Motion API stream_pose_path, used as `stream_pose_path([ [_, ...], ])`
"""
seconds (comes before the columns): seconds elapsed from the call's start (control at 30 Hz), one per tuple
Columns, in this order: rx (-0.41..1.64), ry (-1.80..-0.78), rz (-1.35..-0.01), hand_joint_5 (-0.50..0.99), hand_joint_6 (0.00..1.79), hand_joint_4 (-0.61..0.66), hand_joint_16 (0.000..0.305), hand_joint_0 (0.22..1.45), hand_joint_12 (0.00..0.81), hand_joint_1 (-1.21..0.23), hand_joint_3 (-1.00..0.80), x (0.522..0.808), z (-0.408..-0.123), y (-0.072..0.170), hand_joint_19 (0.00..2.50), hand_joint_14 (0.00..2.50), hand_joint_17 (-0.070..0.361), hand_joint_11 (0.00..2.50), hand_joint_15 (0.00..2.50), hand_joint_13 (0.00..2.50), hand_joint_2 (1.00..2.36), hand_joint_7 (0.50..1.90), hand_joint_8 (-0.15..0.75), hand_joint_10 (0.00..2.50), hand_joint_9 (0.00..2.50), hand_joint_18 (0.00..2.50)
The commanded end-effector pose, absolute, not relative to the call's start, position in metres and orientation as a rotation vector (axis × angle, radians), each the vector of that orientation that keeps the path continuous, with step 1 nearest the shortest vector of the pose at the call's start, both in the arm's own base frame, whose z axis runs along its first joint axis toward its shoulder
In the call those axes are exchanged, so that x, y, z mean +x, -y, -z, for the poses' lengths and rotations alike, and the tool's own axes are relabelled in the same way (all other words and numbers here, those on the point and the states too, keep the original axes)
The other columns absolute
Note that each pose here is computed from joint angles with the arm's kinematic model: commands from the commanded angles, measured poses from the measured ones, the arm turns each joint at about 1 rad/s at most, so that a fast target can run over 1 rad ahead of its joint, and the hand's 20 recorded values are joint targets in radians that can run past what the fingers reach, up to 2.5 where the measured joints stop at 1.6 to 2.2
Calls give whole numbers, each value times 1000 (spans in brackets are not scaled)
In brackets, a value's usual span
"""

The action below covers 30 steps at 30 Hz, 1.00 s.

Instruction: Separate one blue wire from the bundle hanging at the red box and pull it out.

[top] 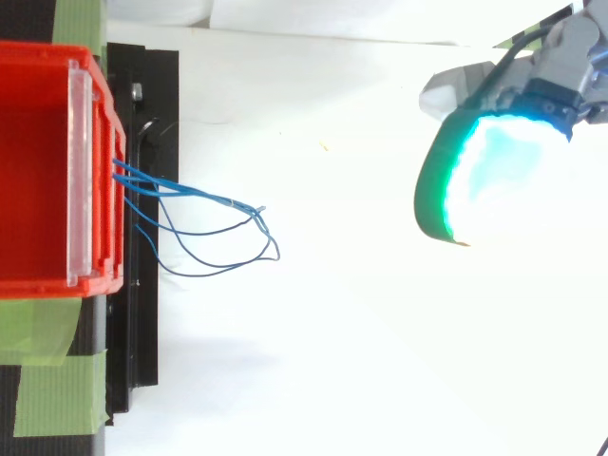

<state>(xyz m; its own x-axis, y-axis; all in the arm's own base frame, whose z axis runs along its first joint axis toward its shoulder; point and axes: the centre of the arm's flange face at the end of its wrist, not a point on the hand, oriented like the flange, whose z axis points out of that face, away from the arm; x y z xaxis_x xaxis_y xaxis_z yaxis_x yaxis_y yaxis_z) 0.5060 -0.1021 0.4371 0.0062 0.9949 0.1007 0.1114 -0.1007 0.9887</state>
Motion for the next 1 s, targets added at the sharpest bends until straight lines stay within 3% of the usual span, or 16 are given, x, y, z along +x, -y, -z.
stream_pose_path([
  [0.0,1368,-1238,-1233,-258,501,213,61,489,345,-429,-500,506,-438,102,40,0,138,0,59,0,1000,646,248,0,104,0],
  [0.97,1375,-1243,-1221,-257,501,215,61,487,348,-440,-500,505,-437,104,45,2,138,0,68,0,1000,658,251,0,102,0],
])
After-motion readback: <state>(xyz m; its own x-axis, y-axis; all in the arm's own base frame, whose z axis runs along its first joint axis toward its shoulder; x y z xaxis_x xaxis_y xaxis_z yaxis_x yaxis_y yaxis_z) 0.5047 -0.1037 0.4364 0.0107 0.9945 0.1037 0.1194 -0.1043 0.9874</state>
